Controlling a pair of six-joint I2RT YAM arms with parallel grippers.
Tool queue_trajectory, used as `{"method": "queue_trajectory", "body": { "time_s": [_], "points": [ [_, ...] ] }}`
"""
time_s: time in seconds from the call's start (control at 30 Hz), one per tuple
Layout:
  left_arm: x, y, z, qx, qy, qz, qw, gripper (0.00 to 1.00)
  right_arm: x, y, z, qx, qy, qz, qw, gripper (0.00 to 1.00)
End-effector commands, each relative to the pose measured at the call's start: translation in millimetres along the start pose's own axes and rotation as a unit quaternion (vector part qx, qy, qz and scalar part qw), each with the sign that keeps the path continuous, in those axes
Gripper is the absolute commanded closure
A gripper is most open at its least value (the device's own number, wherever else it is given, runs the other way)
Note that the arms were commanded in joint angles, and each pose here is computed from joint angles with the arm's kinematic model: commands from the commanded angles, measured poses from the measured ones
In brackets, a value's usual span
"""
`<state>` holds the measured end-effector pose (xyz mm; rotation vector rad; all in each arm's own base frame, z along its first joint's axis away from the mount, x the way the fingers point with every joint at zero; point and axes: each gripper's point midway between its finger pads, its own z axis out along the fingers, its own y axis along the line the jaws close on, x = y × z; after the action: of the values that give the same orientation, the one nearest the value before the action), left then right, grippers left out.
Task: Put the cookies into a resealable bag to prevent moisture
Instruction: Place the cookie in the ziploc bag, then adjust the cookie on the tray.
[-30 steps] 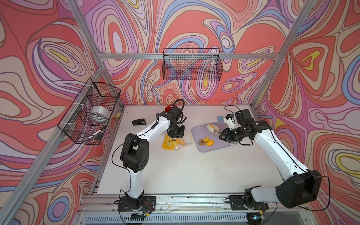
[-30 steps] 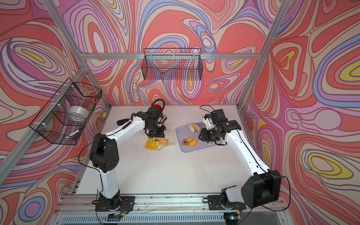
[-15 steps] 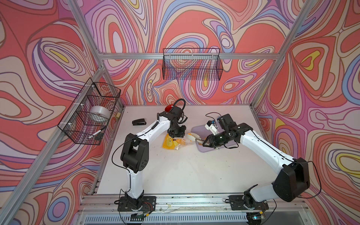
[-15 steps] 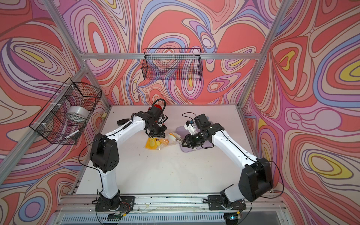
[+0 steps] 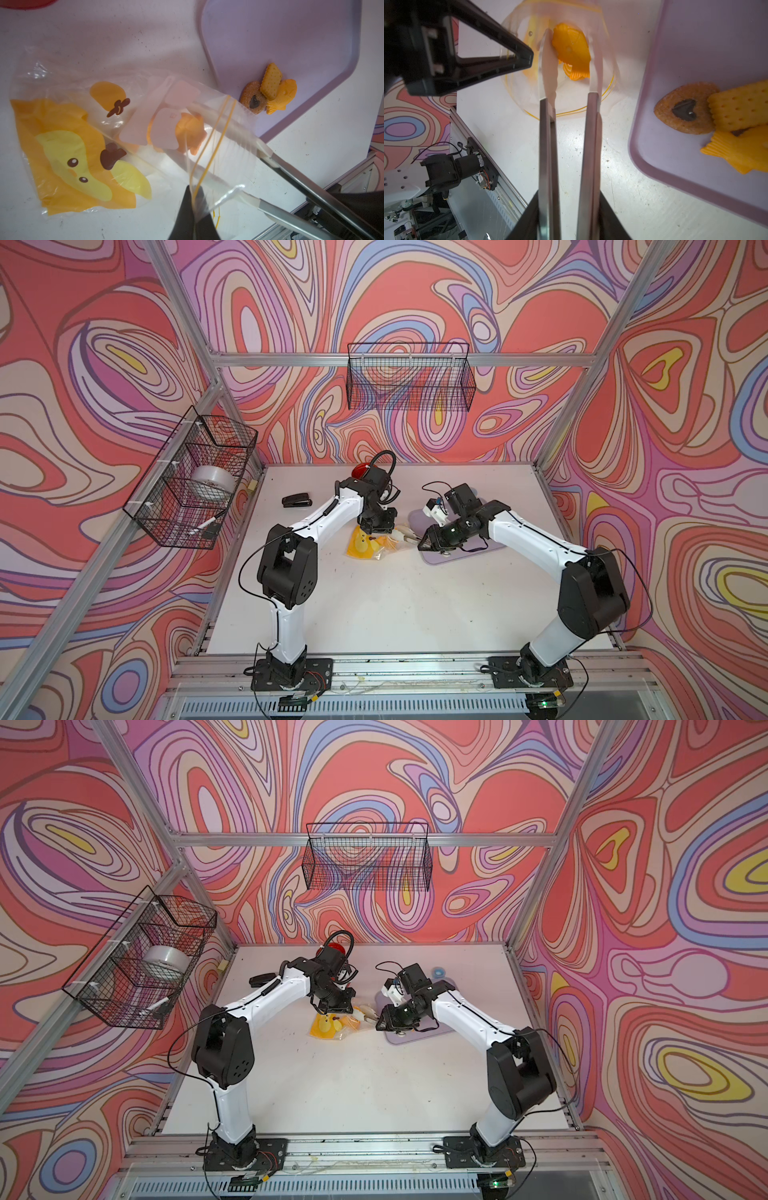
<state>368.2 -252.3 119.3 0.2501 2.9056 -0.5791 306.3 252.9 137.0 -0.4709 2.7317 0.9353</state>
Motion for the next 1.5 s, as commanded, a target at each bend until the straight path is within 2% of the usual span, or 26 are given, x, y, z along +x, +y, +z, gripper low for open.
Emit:
{"method": "queue_trajectory", "body": {
  "time_s": [0.0, 0.27, 0.47, 0.63, 0.73, 0.87, 0.93, 1.1, 1.27, 1.37, 1.47],
  "points": [
    [1, 0, -10, -0.006, -0.006, 0.009, 1.000, 1.00, -18, 17, -16, -0.012, -0.036, -0.031, 0.999, 0.54],
    [0, 16, -1, -0.026, -0.003, -0.017, 1.000, 1.00, 4, 34, -51, -0.015, -0.036, -0.062, 0.997, 0.52],
    [-3, 23, 3, -0.030, -0.003, -0.028, 0.999, 1.00, 32, 34, -68, -0.009, -0.010, -0.075, 0.997, 0.51],
    [-4, 24, 1, -0.034, -0.006, -0.029, 0.999, 1.00, 33, 39, -96, -0.009, -0.039, -0.088, 0.995, 0.52],
    [-4, 25, -2, -0.040, -0.009, -0.028, 0.999, 1.00, 30, 17, -115, 0.039, -0.064, -0.059, 0.995, 0.52],
    [-2, 28, -6, -0.047, -0.010, -0.027, 0.998, 1.00, 38, -34, -125, 0.157, -0.059, -0.007, 0.986, 0.52],
    [-1, 29, -7, -0.048, -0.010, -0.027, 0.998, 1.00, 44, -50, -124, 0.192, -0.049, 0.008, 0.980, 0.52],
    [4, 30, -5, -0.046, -0.008, -0.029, 0.998, 1.00, 62, -76, -115, 0.239, -0.008, 0.039, 0.970, 0.52],
    [6, 32, 0, -0.044, -0.003, -0.033, 0.998, 1.00, 71, -91, -101, 0.257, 0.018, 0.067, 0.964, 0.52],
    [4, 30, 0, -0.042, -0.006, -0.033, 0.999, 1.00, 77, -104, -102, 0.291, 0.042, 0.077, 0.953, 0.52],
    [3, 30, -1, -0.041, -0.007, -0.032, 0.999, 1.00, 74, -106, -109, 0.305, 0.039, 0.077, 0.949, 0.52]
  ]
}}
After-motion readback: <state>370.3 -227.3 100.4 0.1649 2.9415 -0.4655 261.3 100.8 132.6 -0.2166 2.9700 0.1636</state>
